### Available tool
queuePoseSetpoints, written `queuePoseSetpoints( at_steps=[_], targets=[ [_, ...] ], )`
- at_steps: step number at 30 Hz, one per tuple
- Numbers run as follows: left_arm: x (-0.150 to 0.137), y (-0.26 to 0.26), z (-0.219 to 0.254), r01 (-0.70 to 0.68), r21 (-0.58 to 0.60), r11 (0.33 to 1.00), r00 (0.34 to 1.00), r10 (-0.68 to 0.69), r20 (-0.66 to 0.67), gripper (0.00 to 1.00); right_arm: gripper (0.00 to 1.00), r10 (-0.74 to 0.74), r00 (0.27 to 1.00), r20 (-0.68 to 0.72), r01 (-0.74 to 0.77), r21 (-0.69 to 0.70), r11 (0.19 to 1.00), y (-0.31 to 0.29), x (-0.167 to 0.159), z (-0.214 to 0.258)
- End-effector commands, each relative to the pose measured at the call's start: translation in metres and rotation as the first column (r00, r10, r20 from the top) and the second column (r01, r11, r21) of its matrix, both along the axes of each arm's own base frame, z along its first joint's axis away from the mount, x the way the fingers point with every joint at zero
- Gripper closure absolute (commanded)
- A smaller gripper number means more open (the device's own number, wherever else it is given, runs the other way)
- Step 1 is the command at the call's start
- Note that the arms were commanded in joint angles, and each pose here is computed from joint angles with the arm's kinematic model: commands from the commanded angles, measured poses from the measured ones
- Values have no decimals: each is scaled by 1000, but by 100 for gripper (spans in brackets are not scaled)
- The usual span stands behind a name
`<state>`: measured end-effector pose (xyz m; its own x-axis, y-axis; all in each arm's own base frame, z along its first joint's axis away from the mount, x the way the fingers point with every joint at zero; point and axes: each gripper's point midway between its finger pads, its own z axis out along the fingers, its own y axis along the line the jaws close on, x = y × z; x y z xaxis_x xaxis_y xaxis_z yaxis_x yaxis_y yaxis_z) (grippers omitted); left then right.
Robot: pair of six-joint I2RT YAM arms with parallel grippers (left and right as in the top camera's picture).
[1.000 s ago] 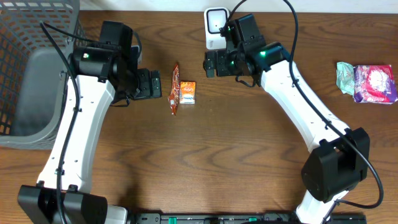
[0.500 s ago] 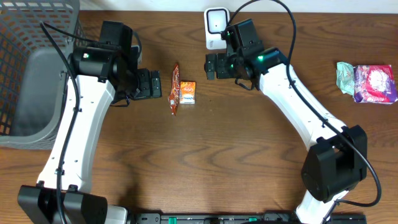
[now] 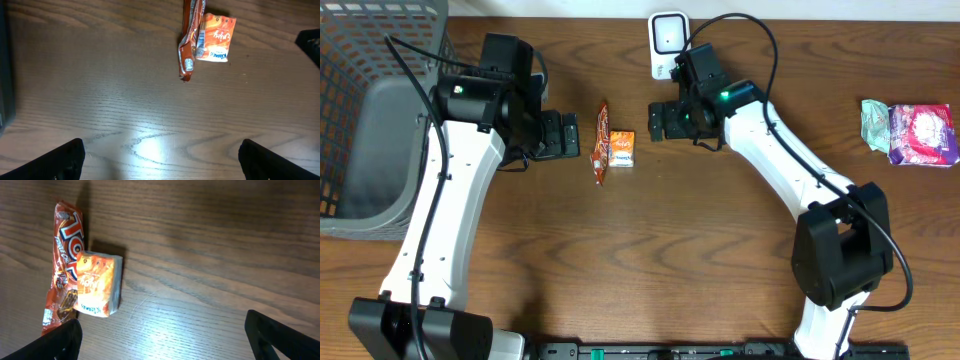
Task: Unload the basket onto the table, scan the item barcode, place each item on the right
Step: 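Lower the right gripper over the orange pack to grasp it, then close the right gripper on the orange snack pack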
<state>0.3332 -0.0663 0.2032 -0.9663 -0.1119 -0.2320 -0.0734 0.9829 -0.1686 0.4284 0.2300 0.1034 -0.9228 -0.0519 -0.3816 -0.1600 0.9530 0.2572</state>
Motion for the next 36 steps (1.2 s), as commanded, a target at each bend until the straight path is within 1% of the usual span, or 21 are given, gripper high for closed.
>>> queuePoseSetpoints(
  at_steps=[1, 7, 19, 25, 36],
  targets=[
    [-1, 2, -2, -7, 9, 1000, 1000, 7, -7, 2, 1, -1, 1000, 5, 1, 10, 1000, 9, -3, 0],
    [-1, 2, -2, -7, 9, 1000, 1000, 7, -7, 2, 1, -61, 998, -1, 61, 43, 997, 12, 0, 2],
    [-1, 2, -2, -7, 9, 1000, 1000, 7, -7, 2, 1, -52, 998, 42, 49, 66, 997, 18, 5, -8],
    [-1, 2, -2, -7, 9, 1000, 1000, 7, -7, 2, 1, -49, 998, 34, 47, 66, 997, 18, 4, -10],
    [-1, 2, -2, -7, 9, 1000, 1000, 7, -7, 2, 1, -58, 996, 70, 57, 7, 998, 19, 3, -12]
  ],
)
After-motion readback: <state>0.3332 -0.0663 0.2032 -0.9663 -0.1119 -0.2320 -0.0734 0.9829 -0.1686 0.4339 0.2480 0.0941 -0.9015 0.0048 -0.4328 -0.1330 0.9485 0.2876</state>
